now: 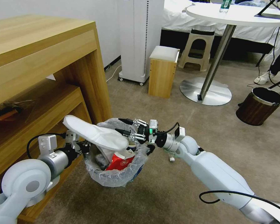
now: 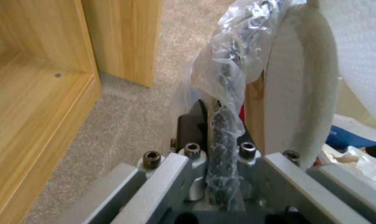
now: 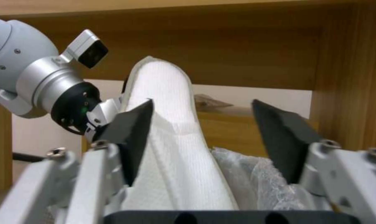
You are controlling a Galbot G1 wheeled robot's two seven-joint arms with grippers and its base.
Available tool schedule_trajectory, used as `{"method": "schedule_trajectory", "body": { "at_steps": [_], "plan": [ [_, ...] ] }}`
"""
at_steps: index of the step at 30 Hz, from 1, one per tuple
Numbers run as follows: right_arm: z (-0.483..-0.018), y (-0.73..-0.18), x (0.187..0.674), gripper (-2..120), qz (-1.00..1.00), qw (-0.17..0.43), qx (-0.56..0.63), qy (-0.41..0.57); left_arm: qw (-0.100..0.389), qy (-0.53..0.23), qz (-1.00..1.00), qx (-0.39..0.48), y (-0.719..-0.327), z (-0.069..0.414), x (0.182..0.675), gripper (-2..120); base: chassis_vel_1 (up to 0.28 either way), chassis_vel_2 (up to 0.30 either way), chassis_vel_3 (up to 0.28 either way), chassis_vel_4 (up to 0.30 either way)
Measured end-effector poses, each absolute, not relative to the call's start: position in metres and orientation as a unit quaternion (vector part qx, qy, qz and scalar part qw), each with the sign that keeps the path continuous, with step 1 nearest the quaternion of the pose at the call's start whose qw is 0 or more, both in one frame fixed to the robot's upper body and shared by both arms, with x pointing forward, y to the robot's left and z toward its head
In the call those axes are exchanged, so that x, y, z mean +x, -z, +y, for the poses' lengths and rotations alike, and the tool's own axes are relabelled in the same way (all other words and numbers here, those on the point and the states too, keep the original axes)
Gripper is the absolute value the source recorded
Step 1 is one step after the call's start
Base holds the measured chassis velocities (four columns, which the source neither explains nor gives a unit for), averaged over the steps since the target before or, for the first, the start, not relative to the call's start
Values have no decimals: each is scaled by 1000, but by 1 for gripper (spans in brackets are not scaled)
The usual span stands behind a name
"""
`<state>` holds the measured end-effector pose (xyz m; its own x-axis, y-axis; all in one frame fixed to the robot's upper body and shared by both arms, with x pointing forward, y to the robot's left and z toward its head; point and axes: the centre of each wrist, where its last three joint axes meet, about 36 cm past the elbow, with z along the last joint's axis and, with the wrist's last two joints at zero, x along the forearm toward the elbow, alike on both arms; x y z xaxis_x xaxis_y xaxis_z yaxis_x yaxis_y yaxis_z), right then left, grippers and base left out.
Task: Pick up the trash bin and place the garbage on the floor into it.
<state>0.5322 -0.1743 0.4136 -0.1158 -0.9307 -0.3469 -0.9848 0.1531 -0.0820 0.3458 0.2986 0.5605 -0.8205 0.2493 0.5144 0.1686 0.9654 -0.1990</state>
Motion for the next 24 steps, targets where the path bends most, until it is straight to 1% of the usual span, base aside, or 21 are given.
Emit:
{"method": "schedule_trajectory", "body": {
  "at_steps": [1,3,4,6,8,9,16,17,18,21,22,24],
  "plan": [
    [-175,-415,532,71,742,162,-645,-84,278,-72,-951,-111,-561,298,345,0,0,0,0,0],
    [-175,-415,532,73,742,162,-645,-83,278,-72,-952,-111,-561,298,345,0,0,0,0,0],
    [-176,-415,532,76,742,162,-645,-83,278,-71,-952,-110,-561,298,345,0,0,0,0,0],
    [-177,-416,532,90,742,163,-644,-83,277,-70,-952,-110,-562,299,345,0,0,0,0,0],
    [-177,-416,532,90,743,163,-644,-82,277,-70,-952,-110,-562,299,345,0,0,0,0,0],
    [-181,-419,531,98,744,166,-643,-79,276,-69,-953,-108,-562,299,346,0,0,0,0,0],
    [-197,-429,529,100,764,176,-616,-77,270,-60,-957,-91,-560,302,349,0,0,0,0,0],
    [-202,-435,523,100,793,180,-576,-84,267,-57,-958,-82,-560,304,350,0,0,0,0,0],
    [-202,-435,523,100,793,180,-576,-84,267,-57,-958,-82,-560,304,350,0,0,0,0,0],
    [-213,-452,512,100,861,165,-471,-100,268,-53,-959,-74,-561,303,348,0,0,0,0,0],
    [-213,-452,512,100,861,165,-471,-100,268,-53,-959,-74,-561,303,348,0,0,0,0,0],
    [-222,-458,507,100,893,159,-411,-93,268,-50,-960,-65,-562,301,346,0,0,0,0,0]
  ]
}}
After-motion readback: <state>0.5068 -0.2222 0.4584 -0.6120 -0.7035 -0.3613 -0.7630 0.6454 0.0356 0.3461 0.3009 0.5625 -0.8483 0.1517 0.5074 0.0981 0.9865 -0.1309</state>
